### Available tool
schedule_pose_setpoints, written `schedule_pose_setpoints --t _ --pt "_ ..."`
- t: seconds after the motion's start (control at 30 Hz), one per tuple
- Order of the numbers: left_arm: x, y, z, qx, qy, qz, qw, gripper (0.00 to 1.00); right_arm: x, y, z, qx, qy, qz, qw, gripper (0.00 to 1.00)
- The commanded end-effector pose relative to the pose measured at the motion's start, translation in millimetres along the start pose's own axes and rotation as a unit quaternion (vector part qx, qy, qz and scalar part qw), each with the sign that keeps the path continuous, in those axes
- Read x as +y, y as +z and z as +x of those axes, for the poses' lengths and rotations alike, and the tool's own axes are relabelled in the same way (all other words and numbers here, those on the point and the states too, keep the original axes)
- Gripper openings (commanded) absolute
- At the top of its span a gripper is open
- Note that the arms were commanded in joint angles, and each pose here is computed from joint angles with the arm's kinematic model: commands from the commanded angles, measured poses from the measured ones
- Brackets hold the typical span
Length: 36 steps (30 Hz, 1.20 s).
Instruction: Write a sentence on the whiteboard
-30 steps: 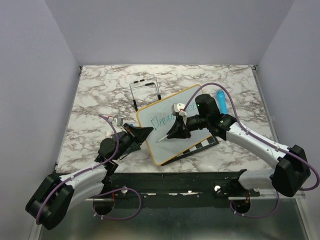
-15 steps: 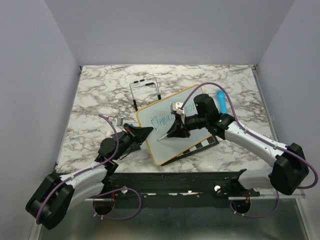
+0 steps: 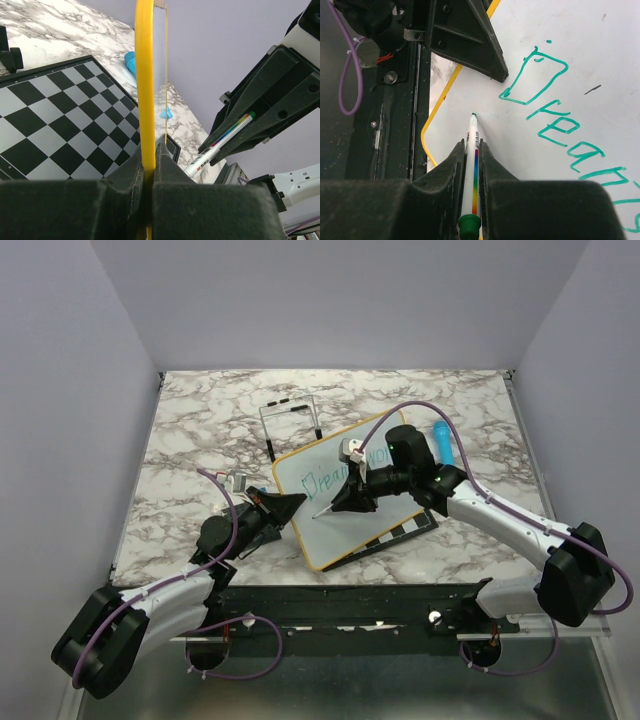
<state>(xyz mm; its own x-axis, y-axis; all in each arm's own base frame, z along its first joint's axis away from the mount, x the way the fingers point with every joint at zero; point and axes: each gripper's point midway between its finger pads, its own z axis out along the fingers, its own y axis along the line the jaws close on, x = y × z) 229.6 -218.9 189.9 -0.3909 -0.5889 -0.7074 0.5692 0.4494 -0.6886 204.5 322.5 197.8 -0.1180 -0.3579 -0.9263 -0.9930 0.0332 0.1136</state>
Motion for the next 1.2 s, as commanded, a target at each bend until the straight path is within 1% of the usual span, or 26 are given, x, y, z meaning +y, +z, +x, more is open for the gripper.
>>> schedule_pose_setpoints --t 0.0,0.4,0.63,0.77,0.87,0.97,1.17 --pt "7.6 -1.6 2.9 0.003 0.04 -0.01 0.999 0.0 -6.0 3.9 -4.3 0.0 -0.001 0.011 1.0 0.01" --pt "8.2 -3.5 1.9 0.002 0.047 -0.013 0.999 0.0 5.6 1.4 24.3 0.036 0.015 -0.011 0.999 0.01" --pt "9.2 -3.5 2.2 0.003 0.05 -0.015 0.999 0.0 21.3 0.4 51.1 0.065 0.045 -0.042 0.996 0.01" --pt "9.3 -3.3 1.8 0.003 0.051 -0.015 0.999 0.0 23.0 1.4 54.4 0.07 0.051 -0.05 0.995 0.01" --pt "9.3 -3.4 1.8 0.003 0.052 -0.015 0.999 0.0 24.1 1.3 51.6 0.068 0.051 -0.054 0.995 0.01" --pt "10.2 -3.1 3.1 0.005 0.053 -0.016 0.998 0.0 25.5 -1.1 39.4 0.055 0.038 -0.057 0.996 0.01" --pt "9.9 -1.1 3.6 0.007 0.051 -0.013 0.999 0.0 16.1 -5.9 -5.4 0.017 0.007 -0.038 0.999 0.01"
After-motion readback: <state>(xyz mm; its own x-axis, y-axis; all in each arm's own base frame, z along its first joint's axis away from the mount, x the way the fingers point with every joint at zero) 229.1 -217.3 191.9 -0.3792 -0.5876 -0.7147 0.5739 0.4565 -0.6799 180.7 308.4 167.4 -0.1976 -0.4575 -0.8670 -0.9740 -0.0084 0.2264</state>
